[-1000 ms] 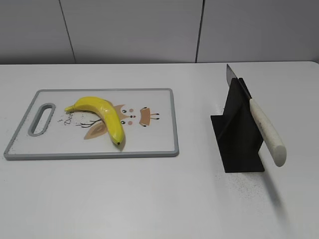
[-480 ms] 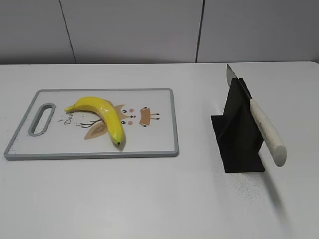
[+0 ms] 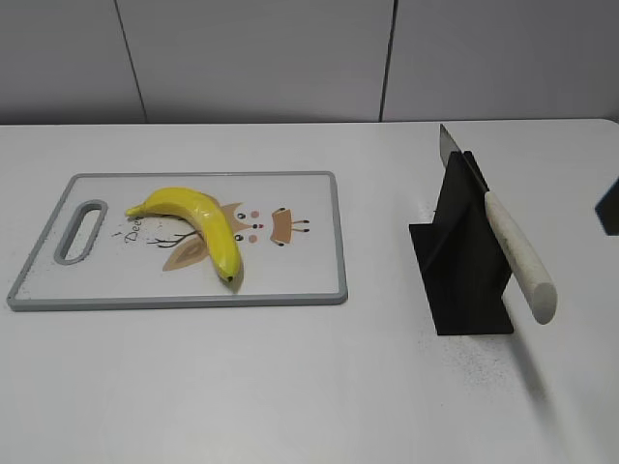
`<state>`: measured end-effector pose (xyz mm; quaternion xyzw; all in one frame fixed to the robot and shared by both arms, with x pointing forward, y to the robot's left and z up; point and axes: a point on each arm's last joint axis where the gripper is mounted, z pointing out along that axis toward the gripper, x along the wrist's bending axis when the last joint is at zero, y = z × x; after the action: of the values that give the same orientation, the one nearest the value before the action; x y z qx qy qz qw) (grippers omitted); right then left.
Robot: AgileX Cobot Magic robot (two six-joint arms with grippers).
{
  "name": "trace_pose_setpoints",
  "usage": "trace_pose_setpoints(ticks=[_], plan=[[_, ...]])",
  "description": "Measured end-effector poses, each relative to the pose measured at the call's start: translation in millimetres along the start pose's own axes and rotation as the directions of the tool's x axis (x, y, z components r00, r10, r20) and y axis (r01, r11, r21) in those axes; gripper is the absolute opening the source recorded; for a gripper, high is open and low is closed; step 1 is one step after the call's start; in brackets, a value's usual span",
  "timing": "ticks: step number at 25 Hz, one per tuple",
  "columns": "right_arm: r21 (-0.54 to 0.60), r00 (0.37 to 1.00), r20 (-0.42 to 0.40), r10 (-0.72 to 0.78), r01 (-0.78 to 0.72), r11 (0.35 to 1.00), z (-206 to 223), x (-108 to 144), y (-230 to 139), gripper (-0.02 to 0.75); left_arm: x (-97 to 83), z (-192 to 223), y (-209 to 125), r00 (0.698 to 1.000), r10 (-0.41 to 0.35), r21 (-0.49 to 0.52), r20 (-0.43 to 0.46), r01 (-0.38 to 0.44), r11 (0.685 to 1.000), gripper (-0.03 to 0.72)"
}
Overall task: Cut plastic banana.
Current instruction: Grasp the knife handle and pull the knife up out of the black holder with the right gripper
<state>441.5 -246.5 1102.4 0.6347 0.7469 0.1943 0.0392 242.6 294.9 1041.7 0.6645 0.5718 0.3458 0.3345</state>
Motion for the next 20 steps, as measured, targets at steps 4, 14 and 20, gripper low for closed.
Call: trace_pose_setpoints(ticks=[4,14,20], plan=[[0.109,0.999,-0.042,0.021,-0.016,0.994,34.5,4.3,26.9,0.578,0.0,0.0,0.0,1.000,0.000,0.000,0.000,0.000,1.000,0.618],[0.245,0.995,0.093,-0.030,0.006,0.969,111.4,27.6,51.7,0.575,-0.1,0.0,0.0,1.000,0.000,0.000,0.001,0.000,1.000,0.604],[0.340,0.994,0.106,-0.002,-0.034,0.940,136.5,25.4,49.9,0.504,-0.1,0.0,0.0,1.000,0.000,0.000,0.001,0.000,1.000,0.594]])
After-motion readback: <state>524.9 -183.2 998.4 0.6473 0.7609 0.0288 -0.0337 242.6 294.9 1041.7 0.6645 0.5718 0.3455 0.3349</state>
